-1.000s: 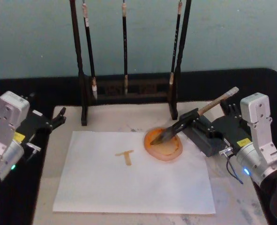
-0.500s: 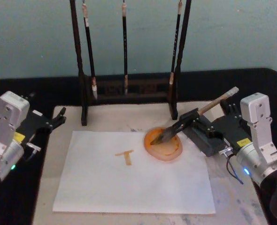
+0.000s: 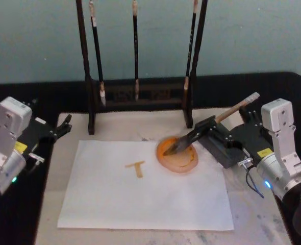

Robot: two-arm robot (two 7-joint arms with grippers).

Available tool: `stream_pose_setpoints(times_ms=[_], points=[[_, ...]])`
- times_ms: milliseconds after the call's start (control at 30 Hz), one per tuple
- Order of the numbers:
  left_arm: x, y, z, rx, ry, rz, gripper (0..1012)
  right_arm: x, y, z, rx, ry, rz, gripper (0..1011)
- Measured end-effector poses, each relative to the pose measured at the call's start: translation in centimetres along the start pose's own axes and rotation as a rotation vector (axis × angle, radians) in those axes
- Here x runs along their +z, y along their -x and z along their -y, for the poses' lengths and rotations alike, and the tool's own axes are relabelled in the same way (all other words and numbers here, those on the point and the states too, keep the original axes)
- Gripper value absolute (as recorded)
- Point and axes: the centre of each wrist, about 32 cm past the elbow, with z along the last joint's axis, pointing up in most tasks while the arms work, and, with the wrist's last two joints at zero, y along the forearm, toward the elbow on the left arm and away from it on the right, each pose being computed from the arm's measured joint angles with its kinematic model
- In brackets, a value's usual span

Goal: Pick up the brush from the inkstone, write on the paper, then place the brush back to its original position.

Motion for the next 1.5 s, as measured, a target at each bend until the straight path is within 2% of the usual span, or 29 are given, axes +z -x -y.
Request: stream_pose_setpoints(times_ms=[1500], points=[[0.00,0.00,0.00,0.000,0.000,0.000,1010,0.00,0.00,0.00,0.000,0.000,0.000,1000]])
